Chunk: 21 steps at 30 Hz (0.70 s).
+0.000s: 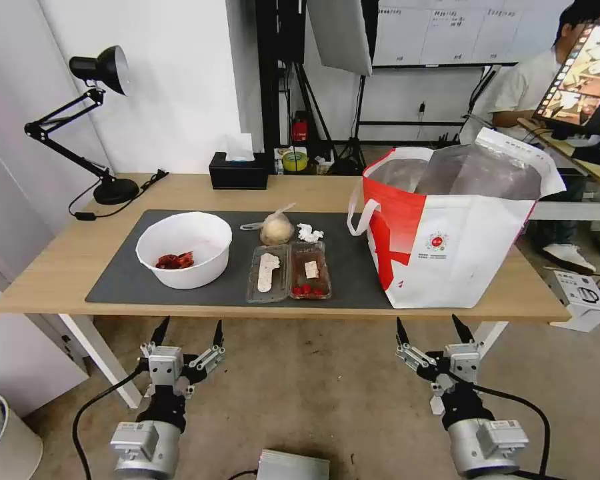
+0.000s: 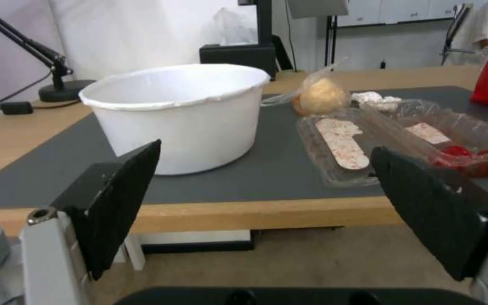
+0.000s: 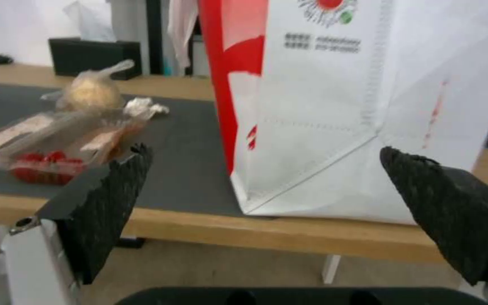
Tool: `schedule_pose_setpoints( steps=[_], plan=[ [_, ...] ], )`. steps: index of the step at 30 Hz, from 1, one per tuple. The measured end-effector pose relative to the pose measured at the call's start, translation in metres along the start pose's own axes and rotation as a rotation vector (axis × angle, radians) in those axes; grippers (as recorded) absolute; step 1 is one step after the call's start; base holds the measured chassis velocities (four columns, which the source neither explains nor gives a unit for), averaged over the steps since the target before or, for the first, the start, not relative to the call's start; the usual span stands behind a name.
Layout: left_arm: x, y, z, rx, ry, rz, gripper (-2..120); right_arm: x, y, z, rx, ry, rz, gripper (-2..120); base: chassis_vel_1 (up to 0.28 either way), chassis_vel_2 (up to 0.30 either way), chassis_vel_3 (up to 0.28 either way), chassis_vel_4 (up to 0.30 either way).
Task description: Pick up the trash from the table and place it into the takeout bag.
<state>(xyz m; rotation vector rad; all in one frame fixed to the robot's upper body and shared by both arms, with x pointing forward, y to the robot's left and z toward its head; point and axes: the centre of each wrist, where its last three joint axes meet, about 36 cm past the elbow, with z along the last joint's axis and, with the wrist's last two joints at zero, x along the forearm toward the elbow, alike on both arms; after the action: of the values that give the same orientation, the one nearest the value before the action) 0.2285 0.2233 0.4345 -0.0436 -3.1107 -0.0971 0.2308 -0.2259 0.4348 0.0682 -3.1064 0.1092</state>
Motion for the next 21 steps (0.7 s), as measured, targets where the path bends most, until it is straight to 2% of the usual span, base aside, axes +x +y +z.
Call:
schedule_pose_setpoints(
  steps=[5, 8, 10, 14, 16, 21],
  plan=[
    [-0.004, 0.0, -0.009, 0.051, 0.058, 0.001, 100, -0.014, -0.015, -0.004, 0.008, 0.055, -0.07, 100, 0.0, 0.0, 0.0, 0.0],
    [-0.009, -0.001, -0.022, 0.114, 0.152, 0.016, 100, -0.033, -0.034, -0.012, 0.024, 0.128, -0.152, 100, 0.0, 0.0, 0.0, 0.0],
    [-0.01, -0.001, -0.026, 0.131, 0.174, 0.024, 100, -0.039, -0.04, -0.016, 0.032, 0.154, -0.178, 100, 0.0, 0.0, 0.0, 0.0],
    [-0.011, -0.001, -0.028, 0.138, 0.181, 0.027, 100, -0.044, -0.045, -0.019, 0.038, 0.174, -0.199, 100, 0.0, 0.0, 0.0, 0.0],
    [-0.011, -0.001, -0.029, 0.143, 0.186, 0.029, 100, -0.064, -0.063, -0.032, 0.063, 0.24, -0.276, 100, 0.0, 0.0, 0.0, 0.0],
    [-0.011, -0.001, -0.029, 0.143, 0.186, 0.028, 100, -0.07, -0.067, -0.036, 0.063, 0.257, -0.297, 100, 0.0, 0.0, 0.0, 0.0]
  ],
)
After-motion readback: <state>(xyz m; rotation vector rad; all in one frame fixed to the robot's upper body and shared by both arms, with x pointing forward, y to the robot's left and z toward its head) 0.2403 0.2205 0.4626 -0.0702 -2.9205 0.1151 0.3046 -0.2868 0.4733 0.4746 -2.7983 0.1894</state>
